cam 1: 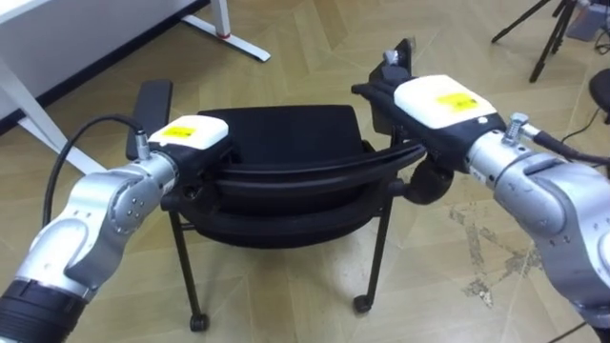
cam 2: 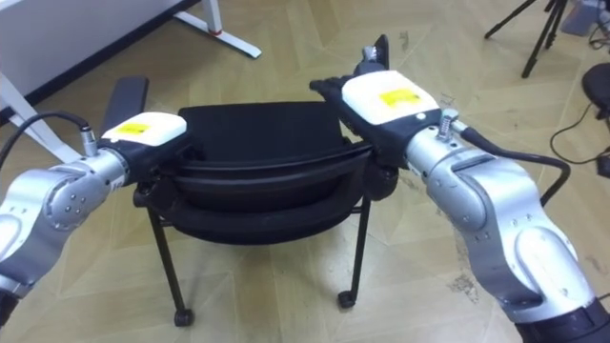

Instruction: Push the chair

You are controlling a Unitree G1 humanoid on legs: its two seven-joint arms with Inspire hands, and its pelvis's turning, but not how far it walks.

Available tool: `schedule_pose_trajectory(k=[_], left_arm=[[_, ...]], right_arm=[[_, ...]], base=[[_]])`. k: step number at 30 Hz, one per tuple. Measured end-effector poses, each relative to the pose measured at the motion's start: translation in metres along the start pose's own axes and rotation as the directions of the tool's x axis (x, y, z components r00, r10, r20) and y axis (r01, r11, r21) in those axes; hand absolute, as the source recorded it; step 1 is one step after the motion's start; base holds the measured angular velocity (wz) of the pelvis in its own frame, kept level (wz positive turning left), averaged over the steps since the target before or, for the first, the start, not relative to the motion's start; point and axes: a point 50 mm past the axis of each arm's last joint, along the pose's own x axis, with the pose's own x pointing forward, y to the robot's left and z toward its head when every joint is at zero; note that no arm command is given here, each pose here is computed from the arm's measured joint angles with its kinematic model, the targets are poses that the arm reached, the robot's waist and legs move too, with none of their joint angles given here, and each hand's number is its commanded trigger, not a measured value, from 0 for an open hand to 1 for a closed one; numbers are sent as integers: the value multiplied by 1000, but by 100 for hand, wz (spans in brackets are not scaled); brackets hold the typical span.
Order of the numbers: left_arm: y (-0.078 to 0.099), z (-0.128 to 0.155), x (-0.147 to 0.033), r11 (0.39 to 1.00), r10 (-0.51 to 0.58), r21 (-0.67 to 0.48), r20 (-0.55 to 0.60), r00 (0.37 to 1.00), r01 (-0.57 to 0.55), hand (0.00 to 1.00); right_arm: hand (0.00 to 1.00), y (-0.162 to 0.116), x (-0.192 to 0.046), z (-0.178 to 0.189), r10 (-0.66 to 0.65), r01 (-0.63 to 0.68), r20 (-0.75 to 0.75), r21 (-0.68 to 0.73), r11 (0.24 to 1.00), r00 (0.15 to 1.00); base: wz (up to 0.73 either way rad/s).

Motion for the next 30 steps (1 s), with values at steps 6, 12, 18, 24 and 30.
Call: schedule_pose_trajectory(k=[6, 12, 18, 24, 30], left_arm=[[1, 1, 0, 1000, 3, 0, 4, 1000, -3, 100], [-2, 6, 2, 1000, 5, 7, 15, 1000, -5, 100], [-2, 16, 7, 1000, 16, -5, 35, 999, -16, 100], [-7, 26, 11, 1000, -2, -3, 49, 999, 2, 100], [-13, 36, 15, 1000, -5, -12, 78, 997, 6, 100]], right_arm=[[0, 3, 0, 0, 56, -56, 1, 3, 998, 998], [0, 17, -2, -1, 107, -107, -6, 20, 994, 994], [0, 43, 5, 5, 204, -204, 1, 21, 979, 979], [0, 60, 21, 2, 152, -150, -66, 37, 988, 986], [0, 76, 28, -5, 108, -108, -124, 7, 994, 986]], base=[[0], [7], [1], [18], [8]])
